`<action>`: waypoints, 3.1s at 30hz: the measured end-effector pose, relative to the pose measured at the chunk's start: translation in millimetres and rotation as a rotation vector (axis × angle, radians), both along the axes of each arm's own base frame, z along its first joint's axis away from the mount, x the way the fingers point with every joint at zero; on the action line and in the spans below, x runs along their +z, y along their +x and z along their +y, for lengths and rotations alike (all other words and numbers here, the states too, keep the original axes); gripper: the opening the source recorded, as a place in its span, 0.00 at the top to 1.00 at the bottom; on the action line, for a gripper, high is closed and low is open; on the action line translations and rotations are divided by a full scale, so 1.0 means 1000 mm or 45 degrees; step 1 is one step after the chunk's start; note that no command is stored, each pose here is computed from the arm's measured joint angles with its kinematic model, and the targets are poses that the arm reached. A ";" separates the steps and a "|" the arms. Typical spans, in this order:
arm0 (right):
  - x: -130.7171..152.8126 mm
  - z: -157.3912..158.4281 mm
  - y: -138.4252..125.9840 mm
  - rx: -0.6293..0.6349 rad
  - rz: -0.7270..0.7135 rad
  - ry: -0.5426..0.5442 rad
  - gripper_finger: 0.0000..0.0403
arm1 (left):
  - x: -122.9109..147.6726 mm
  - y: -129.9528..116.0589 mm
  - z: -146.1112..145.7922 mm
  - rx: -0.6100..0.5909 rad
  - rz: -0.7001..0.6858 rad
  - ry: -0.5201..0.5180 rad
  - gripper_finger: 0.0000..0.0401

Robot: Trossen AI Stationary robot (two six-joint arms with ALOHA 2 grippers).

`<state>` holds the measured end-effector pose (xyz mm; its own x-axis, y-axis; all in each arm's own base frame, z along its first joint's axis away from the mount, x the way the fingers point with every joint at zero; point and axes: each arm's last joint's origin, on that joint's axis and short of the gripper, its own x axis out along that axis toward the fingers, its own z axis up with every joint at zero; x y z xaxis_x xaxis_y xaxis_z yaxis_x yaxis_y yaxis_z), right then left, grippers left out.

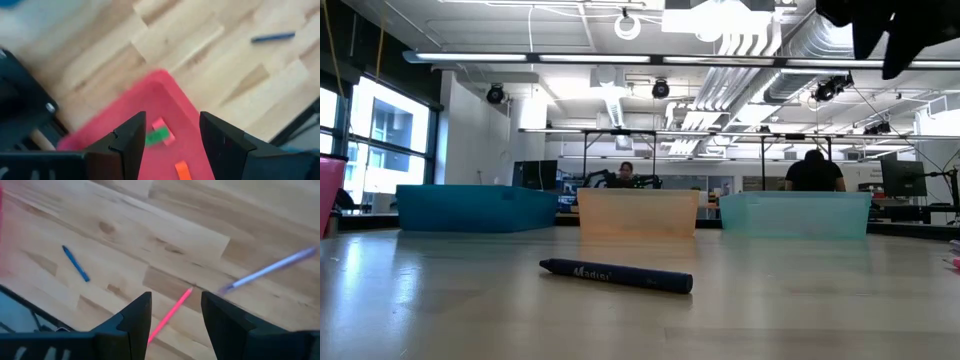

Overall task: Sort crayons/erasers/pens/pencils in bins
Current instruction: Put the purple pen into the blue bin

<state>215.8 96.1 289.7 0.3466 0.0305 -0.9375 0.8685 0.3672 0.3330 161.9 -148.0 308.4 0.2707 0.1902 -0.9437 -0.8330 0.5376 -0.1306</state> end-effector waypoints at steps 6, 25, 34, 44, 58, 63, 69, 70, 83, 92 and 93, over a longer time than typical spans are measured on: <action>-0.013 0.011 -0.003 -0.087 0.134 -0.064 0.59 | 0.013 0.001 0.027 -0.029 -0.056 0.083 0.56; -0.055 0.008 -0.021 -0.244 0.427 -0.135 0.59 | 0.017 0.014 0.058 -0.234 0.014 0.255 0.56; -0.070 0.003 -0.030 -0.458 0.349 -0.071 0.59 | 0.017 0.019 0.068 -0.280 0.055 0.285 0.56; -0.087 -0.001 -0.037 -0.634 0.393 -0.057 0.59 | 0.017 0.023 0.077 -0.351 0.102 0.323 0.56; -0.120 -0.023 -0.058 -0.839 0.375 -0.022 0.59 | 0.017 0.027 0.088 -0.410 0.154 0.326 0.56; -0.123 -0.028 -0.058 -0.869 0.384 -0.025 0.59 | 0.017 0.027 0.088 -0.407 0.155 0.324 0.56; -0.134 -0.033 -0.059 -0.896 0.369 0.015 0.59 | 0.017 0.027 0.088 -0.406 0.154 0.324 0.56; -0.138 -0.034 -0.059 -0.897 0.359 0.031 0.59 | 0.017 0.027 0.088 -0.406 0.153 0.323 0.56; -0.155 -0.044 -0.061 -0.946 0.399 0.164 0.59 | 0.017 0.027 0.088 -0.406 0.153 0.323 0.56; -0.155 -0.054 -0.058 -0.896 0.422 0.189 0.72 | 0.017 0.027 0.088 -0.405 0.152 0.329 0.56; -0.155 -0.054 -0.057 -0.896 0.420 0.188 0.74 | 0.017 0.027 0.088 -0.406 0.152 0.329 0.56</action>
<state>158.3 41.9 134.5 0.0352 0.0395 -0.9986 0.9427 -0.3332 0.0201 188.9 -59.7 325.3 0.2456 0.3493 -0.9042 -0.6211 0.7729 0.1298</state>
